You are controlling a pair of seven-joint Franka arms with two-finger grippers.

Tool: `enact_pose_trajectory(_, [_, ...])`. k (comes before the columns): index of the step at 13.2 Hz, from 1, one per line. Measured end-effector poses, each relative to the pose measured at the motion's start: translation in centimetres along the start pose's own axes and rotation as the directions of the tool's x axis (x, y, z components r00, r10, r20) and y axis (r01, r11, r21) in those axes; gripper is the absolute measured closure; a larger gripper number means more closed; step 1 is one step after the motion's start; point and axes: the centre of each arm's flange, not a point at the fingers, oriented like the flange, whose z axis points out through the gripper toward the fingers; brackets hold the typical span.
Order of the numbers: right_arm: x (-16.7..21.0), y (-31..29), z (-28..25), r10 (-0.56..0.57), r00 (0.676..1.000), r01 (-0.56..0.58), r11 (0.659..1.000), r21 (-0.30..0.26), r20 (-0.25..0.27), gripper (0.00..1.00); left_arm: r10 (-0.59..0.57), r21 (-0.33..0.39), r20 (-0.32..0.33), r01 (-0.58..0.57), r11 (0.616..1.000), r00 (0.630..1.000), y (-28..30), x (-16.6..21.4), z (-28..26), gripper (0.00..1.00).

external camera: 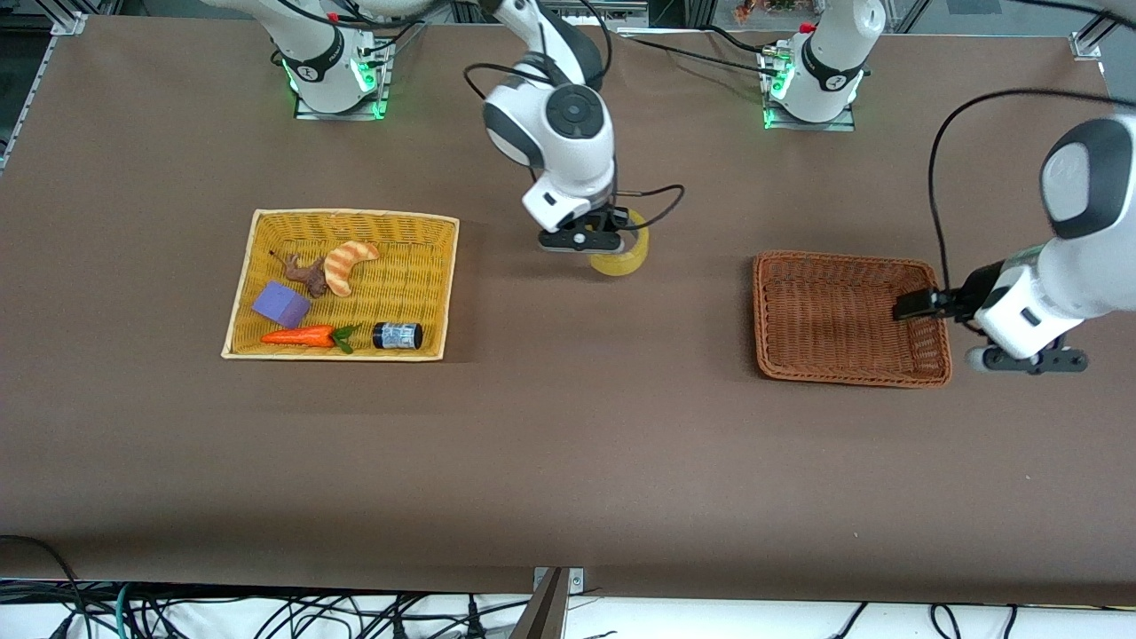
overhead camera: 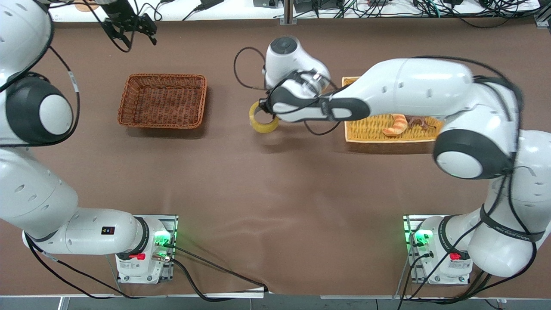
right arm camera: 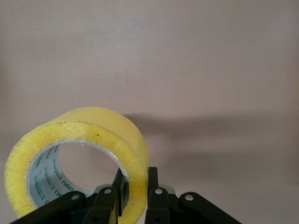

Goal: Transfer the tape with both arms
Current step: 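Grasp the tape roll and carry it to the table middle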

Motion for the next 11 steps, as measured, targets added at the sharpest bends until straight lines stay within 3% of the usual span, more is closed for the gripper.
enact_pose_trajectory(3, [-0.3, -1.2, 4.2, 0.03, 0.999, -0.03, 0.999, 0.022, -0.017, 0.78, 0.011, -0.019, -0.004, -0.011, 1.0, 1.0, 2.8, 1.9, 4.0, 0.0])
enact_pose_trajectory(9, [0.4, -0.8, 5.2, 0.043, 0.999, -0.042, 0.999, 0.011, -0.016, 0.77, -0.05, -0.038, 0.017, 0.05, 0.998, 0.999, 10.4, 1.2, 5.5, 0.0])
enact_pose_trajectory(10, [0.4, -0.7, 5.3, 0.043, 0.999, -0.043, 0.999, 0.011, -0.016, 0.74, -0.057, -0.033, 0.021, 0.058, 0.998, 0.998, 12.3, 0.8, 5.8, 0.0])
enact_pose_trajectory(11, [0.5, -0.8, 5.2, 0.044, 0.999, -0.044, 0.999, 0.013, -0.017, 0.64, -0.07, -0.028, 0.026, 0.071, 0.997, 0.997, 14.3, 0.3, 6.0, 0.0])
